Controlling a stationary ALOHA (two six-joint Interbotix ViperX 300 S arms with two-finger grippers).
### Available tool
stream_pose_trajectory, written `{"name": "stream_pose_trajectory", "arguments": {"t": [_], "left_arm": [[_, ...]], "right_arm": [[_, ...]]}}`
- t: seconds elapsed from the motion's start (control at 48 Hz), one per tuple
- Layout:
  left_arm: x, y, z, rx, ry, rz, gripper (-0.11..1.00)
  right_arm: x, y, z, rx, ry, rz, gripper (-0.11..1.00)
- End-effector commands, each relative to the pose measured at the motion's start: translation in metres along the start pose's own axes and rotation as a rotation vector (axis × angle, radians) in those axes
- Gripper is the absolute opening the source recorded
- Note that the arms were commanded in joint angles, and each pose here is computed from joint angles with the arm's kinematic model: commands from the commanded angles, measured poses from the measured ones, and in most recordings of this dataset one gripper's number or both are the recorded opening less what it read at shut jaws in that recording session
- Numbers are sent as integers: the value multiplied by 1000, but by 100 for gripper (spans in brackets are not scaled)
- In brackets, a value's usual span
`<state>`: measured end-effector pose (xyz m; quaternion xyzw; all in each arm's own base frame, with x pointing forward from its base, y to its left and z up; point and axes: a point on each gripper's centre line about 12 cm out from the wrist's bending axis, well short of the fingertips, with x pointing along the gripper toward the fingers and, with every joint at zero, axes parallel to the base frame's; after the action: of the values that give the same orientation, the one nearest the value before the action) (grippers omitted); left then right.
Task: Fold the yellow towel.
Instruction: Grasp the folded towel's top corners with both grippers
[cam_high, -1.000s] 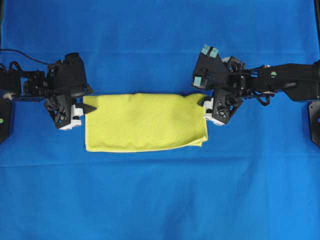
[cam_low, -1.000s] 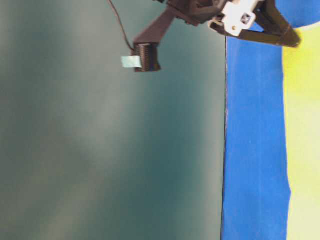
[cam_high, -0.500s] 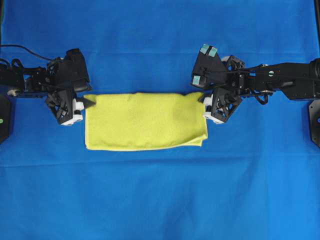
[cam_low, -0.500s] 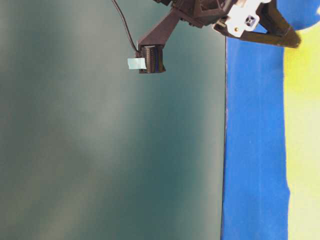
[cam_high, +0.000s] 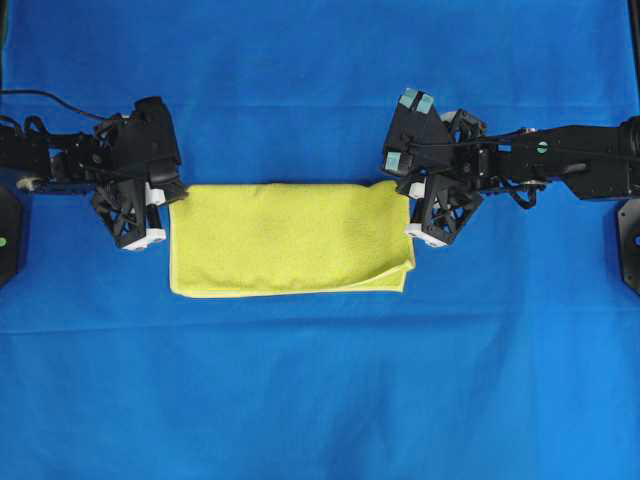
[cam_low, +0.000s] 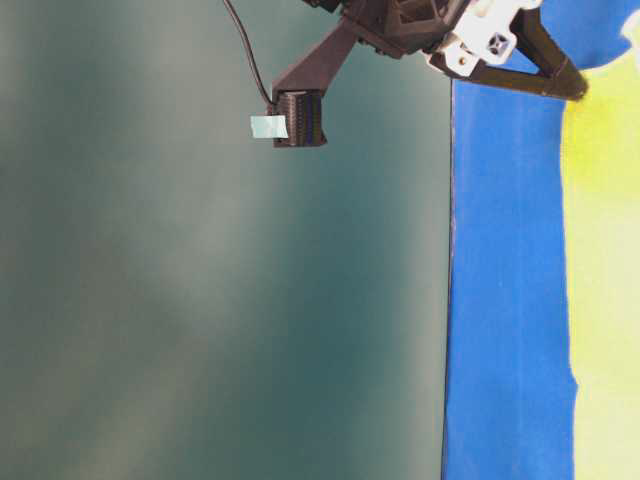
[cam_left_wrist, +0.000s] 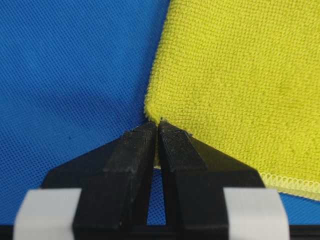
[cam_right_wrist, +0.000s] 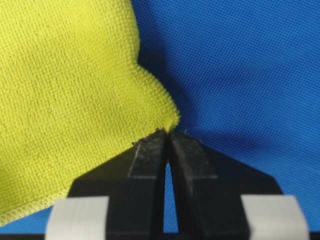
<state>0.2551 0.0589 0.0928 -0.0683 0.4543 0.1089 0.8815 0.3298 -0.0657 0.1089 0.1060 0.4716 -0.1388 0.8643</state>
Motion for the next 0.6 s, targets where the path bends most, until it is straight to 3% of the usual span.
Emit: {"name": "stream_pose_trajectory", "arguments": {"t": [0.0,0.146,0.292,0.438,0.584], "left_arm": [[-11,-1,19,0,-49,-3,1],[-38,-10,42,6,-82,-27,1],[-71,-28,60,49,-153,-71,1],[-97,-40,66,73,-242,-115,1],[-108,-44,65,67,-284,-134,1]], "right_arm": [[-13,1,15,16,-53,7,2],[-35,0,23,41,-76,-1,2],[-66,-1,31,53,-113,-7,2],[-94,0,39,65,-180,6,2],[-100,-1,39,67,-202,8,2]]}}
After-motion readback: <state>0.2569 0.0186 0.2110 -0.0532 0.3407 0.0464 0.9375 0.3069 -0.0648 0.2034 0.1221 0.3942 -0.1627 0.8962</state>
